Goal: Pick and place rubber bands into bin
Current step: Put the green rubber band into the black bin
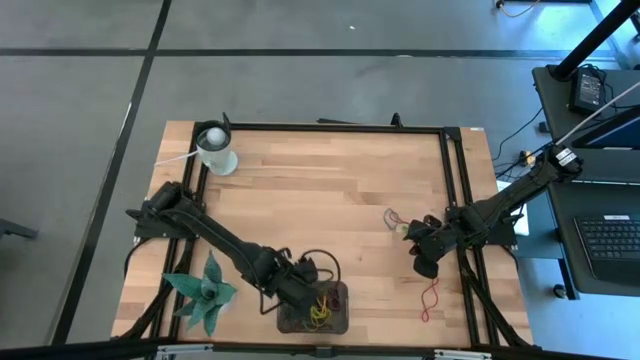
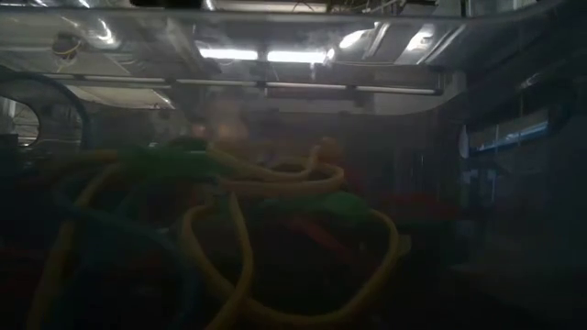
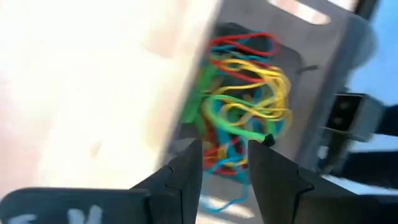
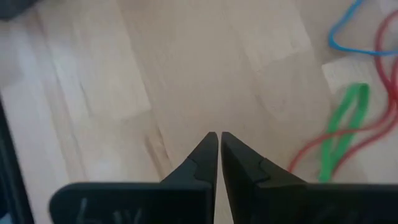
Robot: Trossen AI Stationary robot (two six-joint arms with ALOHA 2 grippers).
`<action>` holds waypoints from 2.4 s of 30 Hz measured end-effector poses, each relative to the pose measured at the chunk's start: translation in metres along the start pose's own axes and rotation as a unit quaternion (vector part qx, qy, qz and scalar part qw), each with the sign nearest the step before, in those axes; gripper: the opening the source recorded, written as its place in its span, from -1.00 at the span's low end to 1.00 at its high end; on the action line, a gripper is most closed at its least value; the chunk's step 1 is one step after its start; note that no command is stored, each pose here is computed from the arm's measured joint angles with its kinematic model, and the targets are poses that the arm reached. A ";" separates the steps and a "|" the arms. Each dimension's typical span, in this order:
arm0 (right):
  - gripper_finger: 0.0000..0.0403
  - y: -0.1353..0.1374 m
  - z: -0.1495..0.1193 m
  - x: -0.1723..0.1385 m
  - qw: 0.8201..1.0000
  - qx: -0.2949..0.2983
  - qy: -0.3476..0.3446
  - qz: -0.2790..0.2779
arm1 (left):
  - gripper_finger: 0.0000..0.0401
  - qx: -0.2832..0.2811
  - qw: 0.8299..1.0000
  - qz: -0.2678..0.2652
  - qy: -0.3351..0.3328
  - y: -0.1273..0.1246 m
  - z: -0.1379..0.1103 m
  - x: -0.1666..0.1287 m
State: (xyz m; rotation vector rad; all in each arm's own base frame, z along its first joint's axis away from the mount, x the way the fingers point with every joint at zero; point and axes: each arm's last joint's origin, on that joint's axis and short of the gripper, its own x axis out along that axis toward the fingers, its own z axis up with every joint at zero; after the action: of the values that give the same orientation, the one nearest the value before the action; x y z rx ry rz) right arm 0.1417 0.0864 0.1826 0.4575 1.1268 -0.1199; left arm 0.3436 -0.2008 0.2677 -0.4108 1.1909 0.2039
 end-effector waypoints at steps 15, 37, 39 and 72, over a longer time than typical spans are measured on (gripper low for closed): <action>-0.96 0.041 0.039 -0.017 0.969 -0.046 -0.210 0.120 | -0.99 0.150 0.975 0.165 0.007 0.076 0.005 -0.043; -0.72 0.095 0.066 -0.007 0.911 0.326 0.078 -0.241 | -0.99 0.129 0.977 0.016 -0.167 0.229 -0.104 -0.095; -0.64 0.097 0.053 -0.004 0.900 0.346 0.083 -0.252 | -0.99 0.140 0.974 0.012 -0.177 0.230 -0.105 -0.098; -0.21 -0.026 0.012 0.039 0.910 0.341 0.088 -0.217 | -0.98 0.102 0.972 0.032 -0.211 0.232 -0.103 -0.101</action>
State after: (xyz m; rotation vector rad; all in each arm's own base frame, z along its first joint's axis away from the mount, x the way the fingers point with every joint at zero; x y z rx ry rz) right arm 0.1603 0.0633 0.1440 0.8412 1.3403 -0.9008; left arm 0.1338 -0.0271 0.2825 -0.1374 0.7962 0.2107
